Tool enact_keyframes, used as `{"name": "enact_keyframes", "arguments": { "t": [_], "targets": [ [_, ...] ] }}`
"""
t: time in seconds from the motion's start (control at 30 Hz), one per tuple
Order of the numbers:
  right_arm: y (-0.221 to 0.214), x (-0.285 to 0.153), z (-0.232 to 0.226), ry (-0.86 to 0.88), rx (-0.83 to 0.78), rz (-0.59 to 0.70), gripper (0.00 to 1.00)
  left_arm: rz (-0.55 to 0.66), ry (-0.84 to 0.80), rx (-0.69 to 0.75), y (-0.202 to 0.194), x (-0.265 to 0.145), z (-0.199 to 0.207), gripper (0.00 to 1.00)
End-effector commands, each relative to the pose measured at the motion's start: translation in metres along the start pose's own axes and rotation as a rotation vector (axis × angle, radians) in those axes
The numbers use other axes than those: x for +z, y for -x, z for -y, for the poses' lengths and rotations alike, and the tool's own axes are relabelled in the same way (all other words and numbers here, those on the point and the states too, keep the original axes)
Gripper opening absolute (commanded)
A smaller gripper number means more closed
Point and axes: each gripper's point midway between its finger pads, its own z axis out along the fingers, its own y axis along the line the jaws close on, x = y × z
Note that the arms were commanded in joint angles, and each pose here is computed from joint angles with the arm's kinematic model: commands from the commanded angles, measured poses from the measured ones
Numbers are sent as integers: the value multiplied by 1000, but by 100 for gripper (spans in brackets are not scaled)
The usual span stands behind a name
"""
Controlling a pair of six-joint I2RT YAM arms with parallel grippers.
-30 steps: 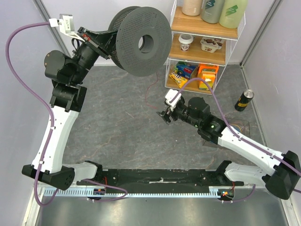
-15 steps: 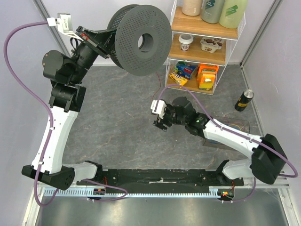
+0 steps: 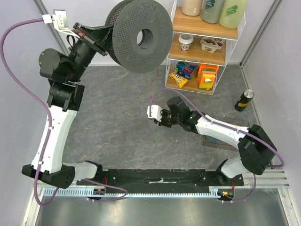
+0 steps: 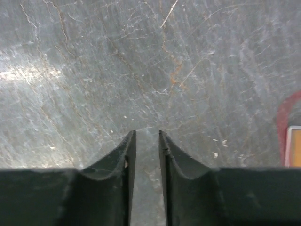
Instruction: Wrap the cables
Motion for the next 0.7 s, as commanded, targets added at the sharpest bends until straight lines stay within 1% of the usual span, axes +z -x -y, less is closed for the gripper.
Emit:
{"name": "enact_keyframes", "arguments": {
  "t": [0.0,0.03,0.1,0.17,0.2,0.23,0.4,0.57,0.67],
  "targets": [
    [42,-24,23,-80,-44,131,45,97,-70,8,32,0,24,2],
    [45,-27,26,-98,-43,144,53,95,-71,7,32,0,24,1],
    [50,-34,32,-134,-42,162,62,92,-75,6,31,0,25,2],
    [57,-38,37,-163,-48,187,77,90,-76,9,31,-1,26,2],
    [57,-37,38,-163,-49,187,86,89,-79,8,31,-1,27,2],
    [57,-34,39,-162,-48,182,89,89,-78,6,31,-1,26,2],
    [63,-11,29,-68,-27,198,98,92,-80,7,34,-3,30,2],
    [60,3,42,-104,-58,189,98,88,-79,4,34,-3,30,2],
    [60,5,47,-113,-79,188,93,85,-81,0,34,-2,29,2]
  ]
}}
